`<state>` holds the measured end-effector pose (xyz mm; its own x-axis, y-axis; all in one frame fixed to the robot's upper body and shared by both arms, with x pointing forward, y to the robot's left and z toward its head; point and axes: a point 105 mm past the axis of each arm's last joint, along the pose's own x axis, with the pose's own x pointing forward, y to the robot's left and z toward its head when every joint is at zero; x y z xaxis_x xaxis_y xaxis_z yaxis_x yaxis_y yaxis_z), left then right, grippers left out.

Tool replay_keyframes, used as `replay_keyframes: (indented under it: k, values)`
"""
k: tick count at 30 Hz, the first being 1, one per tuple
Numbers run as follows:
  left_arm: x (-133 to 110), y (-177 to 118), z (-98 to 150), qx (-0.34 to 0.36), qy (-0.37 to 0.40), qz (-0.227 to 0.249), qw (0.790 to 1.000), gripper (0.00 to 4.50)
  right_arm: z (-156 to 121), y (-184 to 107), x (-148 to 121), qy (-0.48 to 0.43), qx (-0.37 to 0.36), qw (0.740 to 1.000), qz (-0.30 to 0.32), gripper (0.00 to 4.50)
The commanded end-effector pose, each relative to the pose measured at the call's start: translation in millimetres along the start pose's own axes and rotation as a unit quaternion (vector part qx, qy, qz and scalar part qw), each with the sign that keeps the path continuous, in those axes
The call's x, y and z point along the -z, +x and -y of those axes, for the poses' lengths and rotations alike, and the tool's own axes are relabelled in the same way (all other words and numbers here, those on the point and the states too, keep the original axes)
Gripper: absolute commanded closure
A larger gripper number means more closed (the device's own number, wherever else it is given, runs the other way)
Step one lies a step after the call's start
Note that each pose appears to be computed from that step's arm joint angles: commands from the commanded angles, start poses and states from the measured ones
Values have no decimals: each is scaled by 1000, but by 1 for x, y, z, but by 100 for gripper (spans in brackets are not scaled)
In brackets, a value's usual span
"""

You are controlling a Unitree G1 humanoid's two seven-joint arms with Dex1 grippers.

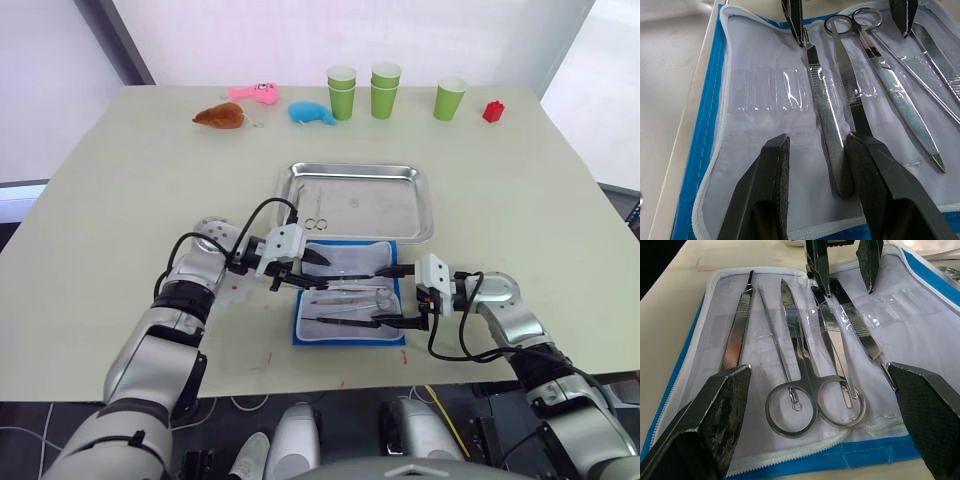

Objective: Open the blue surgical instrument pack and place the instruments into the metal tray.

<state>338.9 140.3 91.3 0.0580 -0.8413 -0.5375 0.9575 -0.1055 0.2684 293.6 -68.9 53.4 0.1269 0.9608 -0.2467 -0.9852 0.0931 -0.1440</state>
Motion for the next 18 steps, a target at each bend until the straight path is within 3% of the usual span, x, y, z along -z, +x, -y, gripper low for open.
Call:
replay_keyframes:
  k: [1,3,4,18]
  values:
    - [10,-1,7,15,-27,-13,999,368,-20,5,31,53,-30,997,-46,0]
    - [10,-1,8,18,-27,-12,999,438,-20,4,32,54,-29,997,-47,0]
    - [9,-1,8,19,-27,-12,999,449,-20,4,32,54,-29,997,-47,0]
    - [-5,-9,2,13,-7,-7,1000,449,-23,4,34,60,-29,997,-48,0]
